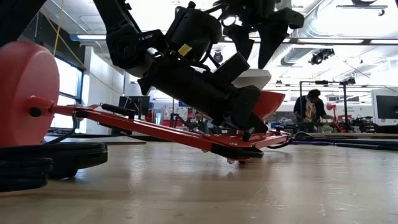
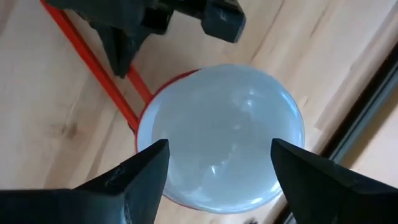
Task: Screw lightbulb
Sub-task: Insert the lightbulb into the red lamp
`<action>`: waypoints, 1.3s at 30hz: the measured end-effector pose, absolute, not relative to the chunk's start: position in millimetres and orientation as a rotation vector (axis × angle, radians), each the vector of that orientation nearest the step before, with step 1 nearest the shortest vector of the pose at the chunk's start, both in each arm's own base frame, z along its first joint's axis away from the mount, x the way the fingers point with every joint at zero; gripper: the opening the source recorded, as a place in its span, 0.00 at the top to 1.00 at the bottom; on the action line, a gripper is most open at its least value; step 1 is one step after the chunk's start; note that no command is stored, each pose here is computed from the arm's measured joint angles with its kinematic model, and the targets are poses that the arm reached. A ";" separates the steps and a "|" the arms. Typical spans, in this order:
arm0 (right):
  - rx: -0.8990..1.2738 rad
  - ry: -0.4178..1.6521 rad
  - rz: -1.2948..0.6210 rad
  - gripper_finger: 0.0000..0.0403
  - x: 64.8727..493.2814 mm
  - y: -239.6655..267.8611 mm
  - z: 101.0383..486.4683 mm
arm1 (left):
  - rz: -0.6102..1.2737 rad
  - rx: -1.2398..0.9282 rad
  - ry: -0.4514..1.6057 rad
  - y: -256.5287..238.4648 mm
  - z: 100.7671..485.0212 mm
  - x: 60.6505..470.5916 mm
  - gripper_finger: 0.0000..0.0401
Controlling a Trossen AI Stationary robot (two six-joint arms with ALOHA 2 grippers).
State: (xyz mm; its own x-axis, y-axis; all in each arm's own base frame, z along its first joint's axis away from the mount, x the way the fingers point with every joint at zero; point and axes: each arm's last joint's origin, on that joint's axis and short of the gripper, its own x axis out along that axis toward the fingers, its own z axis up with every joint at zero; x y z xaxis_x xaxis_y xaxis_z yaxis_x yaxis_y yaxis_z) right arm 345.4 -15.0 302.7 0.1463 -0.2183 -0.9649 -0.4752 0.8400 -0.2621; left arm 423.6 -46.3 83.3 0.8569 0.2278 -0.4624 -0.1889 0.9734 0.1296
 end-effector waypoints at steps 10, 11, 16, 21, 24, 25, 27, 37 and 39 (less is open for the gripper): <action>-0.592 1.489 0.197 0.32 349.6 -19.7 293.3 | 0.217 0.080 0.496 -46.2 83.2 423.5 1.00; -0.587 1.491 0.202 0.32 350.8 -19.7 291.6 | 0.217 0.081 0.496 -46.2 83.2 423.5 1.00; -0.581 1.497 0.214 0.32 354.9 -15.6 285.6 | 0.221 0.082 0.496 -46.1 83.2 423.5 1.00; -0.569 1.495 0.213 0.33 355.5 -17.0 285.0 | 0.220 0.082 0.496 -46.1 83.2 423.5 1.00; -0.558 1.496 0.206 0.38 355.5 -17.6 284.7 | 0.217 0.082 0.496 -46.6 83.2 423.5 1.00; -0.553 1.498 0.205 0.40 355.3 -17.6 284.5 | 0.217 0.082 0.496 -46.8 83.2 423.5 1.00; -0.541 1.500 0.202 0.45 355.0 -17.6 284.4 | 0.217 0.082 0.495 -46.8 83.2 423.5 1.00; -0.521 1.499 0.193 0.54 352.2 -18.8 271.2 | 0.225 0.084 0.495 -46.1 83.1 423.6 1.00; -0.525 1.495 0.183 0.54 352.1 -19.6 271.6 | 0.230 0.097 0.496 -45.6 83.1 423.6 1.00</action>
